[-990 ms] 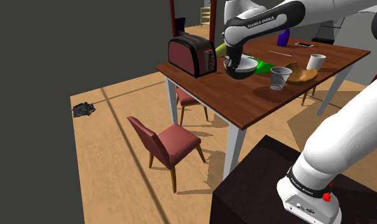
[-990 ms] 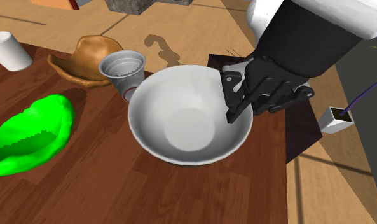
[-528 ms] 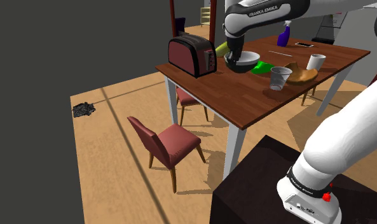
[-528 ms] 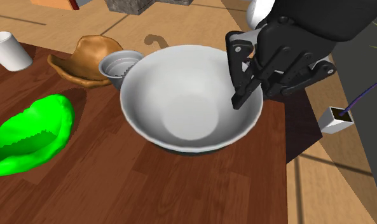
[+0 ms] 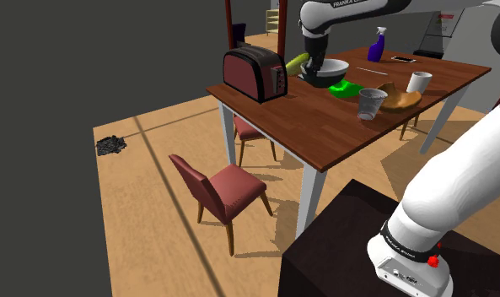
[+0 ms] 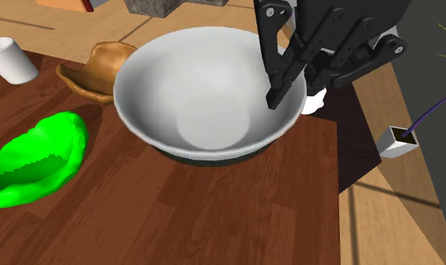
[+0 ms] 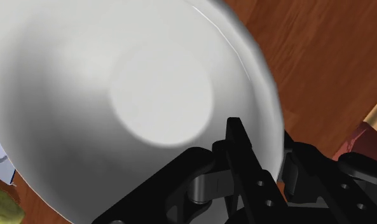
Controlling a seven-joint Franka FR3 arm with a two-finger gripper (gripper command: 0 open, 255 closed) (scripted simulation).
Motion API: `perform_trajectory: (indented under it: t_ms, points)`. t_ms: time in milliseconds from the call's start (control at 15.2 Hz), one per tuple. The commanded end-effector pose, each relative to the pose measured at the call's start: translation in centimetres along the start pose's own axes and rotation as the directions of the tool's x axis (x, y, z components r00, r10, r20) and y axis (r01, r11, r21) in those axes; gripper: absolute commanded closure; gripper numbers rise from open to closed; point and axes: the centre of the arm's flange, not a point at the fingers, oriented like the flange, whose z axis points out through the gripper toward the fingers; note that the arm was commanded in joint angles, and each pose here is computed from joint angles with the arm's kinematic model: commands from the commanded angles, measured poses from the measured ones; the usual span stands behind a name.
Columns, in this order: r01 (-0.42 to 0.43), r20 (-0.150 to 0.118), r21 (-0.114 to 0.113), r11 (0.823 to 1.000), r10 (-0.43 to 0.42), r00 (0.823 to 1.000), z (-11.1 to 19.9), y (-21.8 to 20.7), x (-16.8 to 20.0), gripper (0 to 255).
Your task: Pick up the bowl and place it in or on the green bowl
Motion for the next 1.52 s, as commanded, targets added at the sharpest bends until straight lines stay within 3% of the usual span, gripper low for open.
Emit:
perform_trajectory:
  t_ms: [0,1452]
  points:
    - [0.0,0.0,-0.001,1.0,0.0,1.0,0.4,2.4,-0.1,255]
    - [0.0,0.0,-0.001,1.0,0.0,1.0,6.4,31.0,-1.8,255]
